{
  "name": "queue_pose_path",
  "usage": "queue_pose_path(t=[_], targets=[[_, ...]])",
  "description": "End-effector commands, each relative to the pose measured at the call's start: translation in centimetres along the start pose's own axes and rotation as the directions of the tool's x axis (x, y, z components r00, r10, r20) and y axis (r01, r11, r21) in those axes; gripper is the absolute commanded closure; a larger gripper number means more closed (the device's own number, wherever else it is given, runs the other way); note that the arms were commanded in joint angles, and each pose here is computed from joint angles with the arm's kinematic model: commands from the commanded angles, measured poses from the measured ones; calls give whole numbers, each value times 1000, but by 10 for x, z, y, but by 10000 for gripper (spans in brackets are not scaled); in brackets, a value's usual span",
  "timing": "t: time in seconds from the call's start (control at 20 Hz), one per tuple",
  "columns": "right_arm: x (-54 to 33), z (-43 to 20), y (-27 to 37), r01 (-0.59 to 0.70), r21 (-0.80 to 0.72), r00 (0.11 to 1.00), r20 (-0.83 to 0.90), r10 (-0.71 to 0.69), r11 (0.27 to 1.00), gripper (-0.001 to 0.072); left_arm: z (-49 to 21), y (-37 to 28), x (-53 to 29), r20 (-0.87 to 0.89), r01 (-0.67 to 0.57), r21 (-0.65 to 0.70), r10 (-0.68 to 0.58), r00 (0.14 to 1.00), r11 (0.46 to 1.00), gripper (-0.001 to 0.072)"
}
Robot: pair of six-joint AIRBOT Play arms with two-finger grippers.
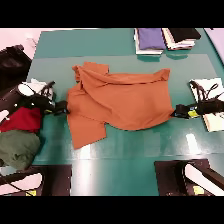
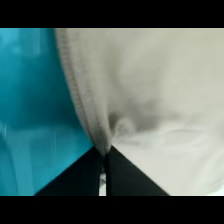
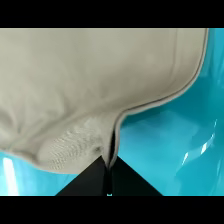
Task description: Fold the shirts.
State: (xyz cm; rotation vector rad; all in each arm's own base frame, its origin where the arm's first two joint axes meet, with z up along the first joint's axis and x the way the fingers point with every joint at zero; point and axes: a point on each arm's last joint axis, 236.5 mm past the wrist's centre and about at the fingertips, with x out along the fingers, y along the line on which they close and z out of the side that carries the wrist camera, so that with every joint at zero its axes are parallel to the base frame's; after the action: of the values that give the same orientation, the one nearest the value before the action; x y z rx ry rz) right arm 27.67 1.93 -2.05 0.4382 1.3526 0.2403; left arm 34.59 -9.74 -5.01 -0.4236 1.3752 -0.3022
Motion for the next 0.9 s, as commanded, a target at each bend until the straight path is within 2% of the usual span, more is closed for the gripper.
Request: queue_pose_path(t=[0.0,0.15,0.25,0.4,0.5,0.55,0.7,0.8,0.85], targets=[[-35,30,16,4,-62,997,71,1,998,696,42,-41,-70,211,21,107,-44,977,994,683],[-110,77,49,49,-172,972,236,-7,984,696,74,-108,-200,511,-24,276,-125,850,961,682],[-188,108,83,134,-247,893,450,-8,960,696,70,-156,-308,699,-107,365,-197,687,925,682],[-322,120,146,305,-310,654,755,38,901,696,22,-217,-462,872,-237,422,-320,370,875,682],[-390,101,182,389,-314,510,856,81,866,696,-27,-246,-539,899,-290,436,-397,185,852,683],[-416,90,193,416,-294,452,888,85,861,696,-46,-256,-563,897,-314,441,-424,126,841,683],[-459,67,196,482,-206,350,936,29,852,697,-92,-277,-612,874,-341,456,-485,0,822,684],[-464,61,190,506,-179,362,932,-19,844,697,-101,-279,-623,869,-355,451,-493,-34,819,684],[-462,62,189,506,-186,381,924,-25,842,697,-95,-276,-620,877,-347,444,-480,-22,826,684]])
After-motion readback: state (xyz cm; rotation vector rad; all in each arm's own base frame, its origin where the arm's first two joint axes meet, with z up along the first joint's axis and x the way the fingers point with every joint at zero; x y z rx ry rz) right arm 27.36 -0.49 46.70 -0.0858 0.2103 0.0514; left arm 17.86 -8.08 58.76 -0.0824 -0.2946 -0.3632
